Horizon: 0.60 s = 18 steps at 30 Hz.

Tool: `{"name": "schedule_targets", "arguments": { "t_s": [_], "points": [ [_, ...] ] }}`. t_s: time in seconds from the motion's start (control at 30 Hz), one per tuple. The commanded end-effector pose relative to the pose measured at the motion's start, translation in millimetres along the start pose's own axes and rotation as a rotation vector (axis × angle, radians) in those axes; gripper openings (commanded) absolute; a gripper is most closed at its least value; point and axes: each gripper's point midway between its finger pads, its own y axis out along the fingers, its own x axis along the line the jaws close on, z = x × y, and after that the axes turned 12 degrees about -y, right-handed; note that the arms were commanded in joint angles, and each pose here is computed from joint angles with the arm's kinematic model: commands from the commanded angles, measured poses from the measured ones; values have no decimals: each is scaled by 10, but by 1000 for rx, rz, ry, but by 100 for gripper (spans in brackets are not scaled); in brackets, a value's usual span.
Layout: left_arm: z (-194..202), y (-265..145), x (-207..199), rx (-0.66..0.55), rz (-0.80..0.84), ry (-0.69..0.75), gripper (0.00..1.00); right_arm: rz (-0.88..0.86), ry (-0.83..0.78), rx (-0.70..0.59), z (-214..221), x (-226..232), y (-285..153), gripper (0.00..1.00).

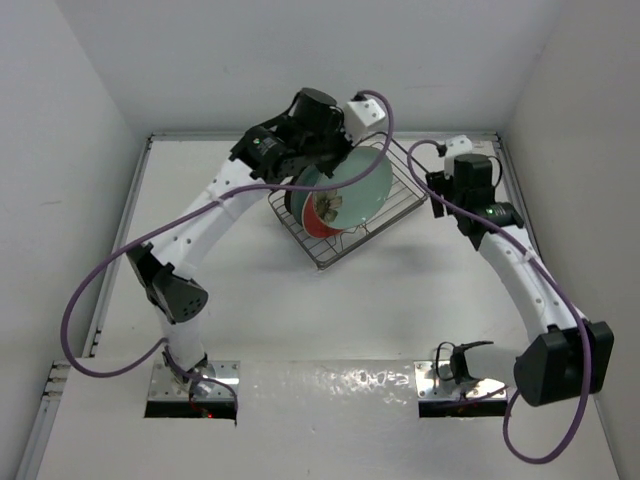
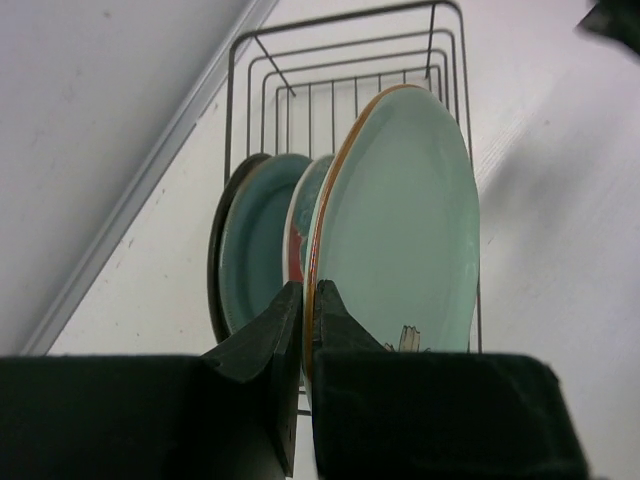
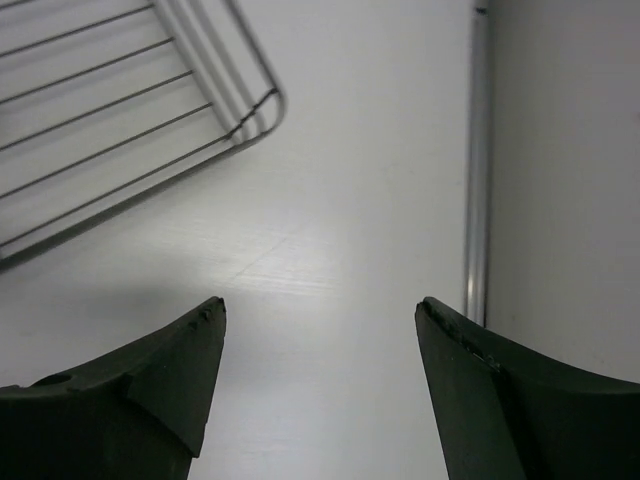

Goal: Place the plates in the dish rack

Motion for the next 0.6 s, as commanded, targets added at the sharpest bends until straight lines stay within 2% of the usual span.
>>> {"name": "schedule_targets", "arguments": {
  "t_s": [0.0, 0.17, 0.33, 0.57],
  "points": [
    [-572, -83, 125, -211, -118, 28, 0, 266, 165, -75, -48, -503, -254, 76],
    [-403, 171, 75, -182, -187, 74, 0, 222, 138, -137, -65, -418, -309, 78],
    [-277, 292, 174, -163, -318, 110, 0, 218, 109, -131, 51, -370, -324, 79],
    [-121, 424, 284, -141, -401, 125, 0, 135, 59, -100, 148, -196, -266, 80]
  ]
}}
